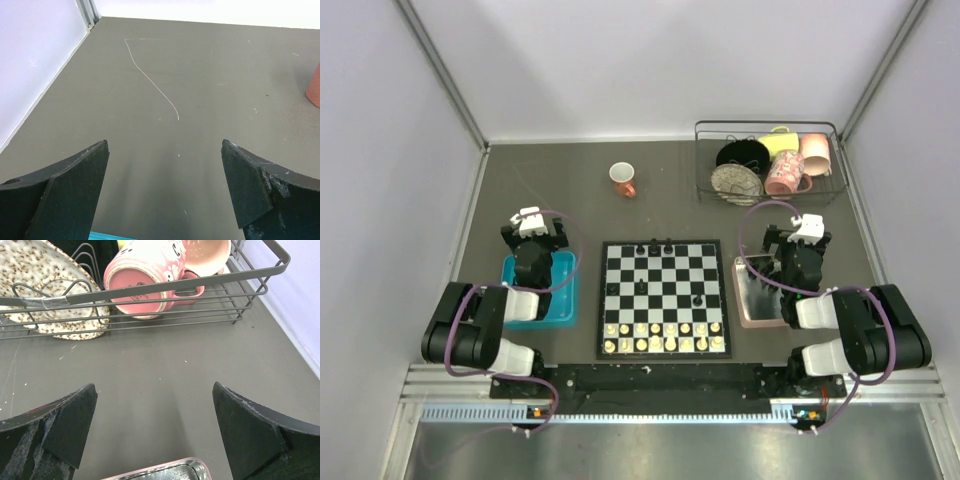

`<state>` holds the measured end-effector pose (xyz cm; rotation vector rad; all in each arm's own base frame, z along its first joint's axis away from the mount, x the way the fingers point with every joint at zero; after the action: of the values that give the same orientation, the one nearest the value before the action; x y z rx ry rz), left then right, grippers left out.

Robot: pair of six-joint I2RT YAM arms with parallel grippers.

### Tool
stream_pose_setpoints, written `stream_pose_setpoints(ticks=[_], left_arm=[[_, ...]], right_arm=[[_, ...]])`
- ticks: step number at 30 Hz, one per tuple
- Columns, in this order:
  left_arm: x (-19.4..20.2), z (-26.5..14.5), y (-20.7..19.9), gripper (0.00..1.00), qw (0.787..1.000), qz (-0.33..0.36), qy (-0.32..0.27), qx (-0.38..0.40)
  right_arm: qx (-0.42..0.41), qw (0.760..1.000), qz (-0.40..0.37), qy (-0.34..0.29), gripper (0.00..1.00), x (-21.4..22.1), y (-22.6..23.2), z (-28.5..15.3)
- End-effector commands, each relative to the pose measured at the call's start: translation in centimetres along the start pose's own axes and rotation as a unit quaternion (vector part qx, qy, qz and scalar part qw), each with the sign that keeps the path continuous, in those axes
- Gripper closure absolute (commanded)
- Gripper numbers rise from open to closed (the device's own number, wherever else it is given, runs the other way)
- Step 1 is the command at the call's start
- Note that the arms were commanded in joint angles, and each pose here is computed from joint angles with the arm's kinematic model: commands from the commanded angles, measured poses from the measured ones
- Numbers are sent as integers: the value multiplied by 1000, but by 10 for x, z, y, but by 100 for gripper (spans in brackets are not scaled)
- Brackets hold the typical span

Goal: Set up the chess pieces on the board

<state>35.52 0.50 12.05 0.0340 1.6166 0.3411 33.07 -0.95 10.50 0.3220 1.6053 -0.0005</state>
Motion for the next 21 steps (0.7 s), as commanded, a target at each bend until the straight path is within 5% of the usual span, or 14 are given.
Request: stream_pose_setpoints(ticks=[1, 15, 19, 21], left_arm=[[-6, -1, 2, 1, 1000, -6, -16, -3], [-7, -3, -1, 1, 1000, 4, -19, 13], [-29, -4, 16, 1, 1000, 4, 14, -22], [-54, 2, 18, 2, 998, -55, 20, -35]], right_arm=[[-5, 1000, 7, -25, 1, -14, 3, 4], [-6, 1000, 7, -24, 1, -13, 3, 3], [0, 999, 10, -30, 1, -18, 1, 2], [9, 999, 12, -38, 1, -24, -1, 1]])
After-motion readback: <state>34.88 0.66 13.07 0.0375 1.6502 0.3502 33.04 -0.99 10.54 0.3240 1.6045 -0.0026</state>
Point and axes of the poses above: each gripper's point midway between its finger pads, its own z axis out along the fingers, its own y axis along the line the jaws close on, x = y × z, the point moved 2 cm from there along -z, back along the fingers, and after that the axes turned 13 degrees about z, right-handed, at the moved point
